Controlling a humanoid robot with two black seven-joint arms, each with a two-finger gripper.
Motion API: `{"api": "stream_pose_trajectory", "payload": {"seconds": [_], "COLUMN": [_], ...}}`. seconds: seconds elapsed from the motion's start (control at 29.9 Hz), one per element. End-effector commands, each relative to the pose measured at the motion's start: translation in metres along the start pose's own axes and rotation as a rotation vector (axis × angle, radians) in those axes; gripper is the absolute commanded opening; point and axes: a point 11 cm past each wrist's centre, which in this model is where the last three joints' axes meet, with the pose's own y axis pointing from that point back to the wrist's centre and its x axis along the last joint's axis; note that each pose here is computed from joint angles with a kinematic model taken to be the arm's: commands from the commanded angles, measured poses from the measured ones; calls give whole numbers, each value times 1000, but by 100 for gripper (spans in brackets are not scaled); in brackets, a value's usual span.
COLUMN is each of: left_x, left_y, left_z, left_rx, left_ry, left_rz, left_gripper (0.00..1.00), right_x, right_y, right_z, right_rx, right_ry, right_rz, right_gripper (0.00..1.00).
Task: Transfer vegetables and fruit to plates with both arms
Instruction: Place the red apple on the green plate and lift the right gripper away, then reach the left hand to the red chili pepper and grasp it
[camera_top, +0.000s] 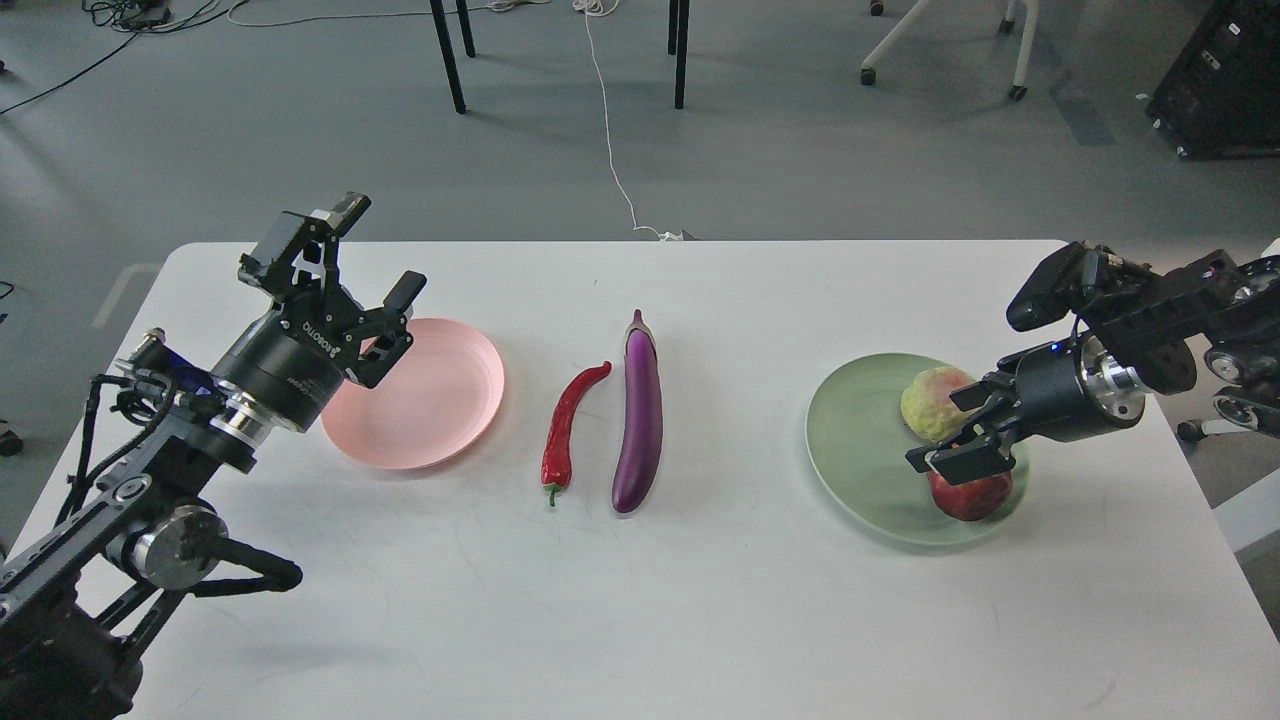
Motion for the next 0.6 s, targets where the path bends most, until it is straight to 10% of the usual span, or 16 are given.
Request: {"api": "stream_pose_trajectory", "payload": {"seconds": [0.0, 0.57], "left_x": [3, -51], "left_y": [1, -21], "left_z": [4, 4], "left_rx": [3, 103], "left_ry": [-24, -762], "left_rz": [-3, -402], "left_gripper": [98, 98], "right_x": [38, -15], "right_y": [14, 30], "right_z": [-7, 107], "right_rx": [97, 641], "right_ry": [-207, -1760], "right_rz": [214, 1166], "right_gripper": [97, 99]}}
